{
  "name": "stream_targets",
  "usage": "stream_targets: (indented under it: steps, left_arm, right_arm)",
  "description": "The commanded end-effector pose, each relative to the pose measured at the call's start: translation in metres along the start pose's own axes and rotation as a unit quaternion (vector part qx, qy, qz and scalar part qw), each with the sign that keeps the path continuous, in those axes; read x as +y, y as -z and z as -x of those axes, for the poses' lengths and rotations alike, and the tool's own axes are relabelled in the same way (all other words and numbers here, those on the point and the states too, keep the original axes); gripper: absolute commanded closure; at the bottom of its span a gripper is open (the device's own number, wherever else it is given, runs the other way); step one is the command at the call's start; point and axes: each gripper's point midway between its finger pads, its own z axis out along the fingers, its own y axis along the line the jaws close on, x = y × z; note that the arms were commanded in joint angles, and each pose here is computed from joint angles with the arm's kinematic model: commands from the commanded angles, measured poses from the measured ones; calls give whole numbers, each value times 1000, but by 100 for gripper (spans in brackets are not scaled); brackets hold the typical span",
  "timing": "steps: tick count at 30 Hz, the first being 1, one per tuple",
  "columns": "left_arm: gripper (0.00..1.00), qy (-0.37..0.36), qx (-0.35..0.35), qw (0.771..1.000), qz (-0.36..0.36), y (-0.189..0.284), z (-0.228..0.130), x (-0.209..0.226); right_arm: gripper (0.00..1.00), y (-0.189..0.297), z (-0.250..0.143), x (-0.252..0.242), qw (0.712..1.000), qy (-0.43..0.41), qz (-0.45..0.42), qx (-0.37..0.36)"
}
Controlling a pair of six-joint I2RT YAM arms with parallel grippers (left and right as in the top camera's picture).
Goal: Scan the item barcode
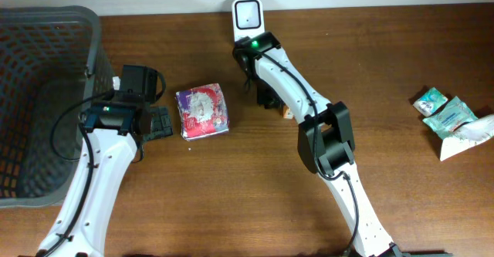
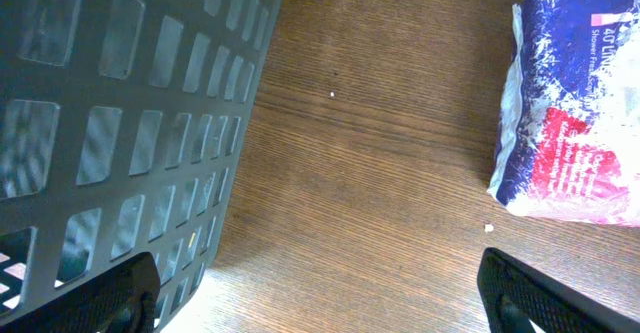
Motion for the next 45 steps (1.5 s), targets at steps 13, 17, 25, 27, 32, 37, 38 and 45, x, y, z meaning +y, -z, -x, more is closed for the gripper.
stream_targets:
  steps: [13,17,25,27,32,37,38,45]
  left_arm:
    - [1,8,-2,1000,0,1,1,1]
    - [1,8,-2,1000,0,1,1,1]
    - [1,8,-2,1000,0,1,1,1]
    - [1,8,-2,1000,0,1,1,1]
    - [1,8,-2,1000,0,1,1,1]
    - [1,8,-2,1000,0,1,1,1]
    - [1,8,-2,1000,0,1,1,1]
    - [1,8,-2,1000,0,1,1,1]
  right_arm:
    - [90,38,2,7,996,59,62,-15]
    - [96,34,12,-11,999,20,1,-40]
    - [96,-2,3,-19,998,28,-56,-14]
    - [96,-5,-1,-6,999,31,-22,-1]
    - [87,7,0,-25,999,39,-37,1]
    - [76,21,-1,4,997,46,59,8]
    - [72,22,0,11,996,44,76,6]
    - [66,27,7,16,995,38,92,-8]
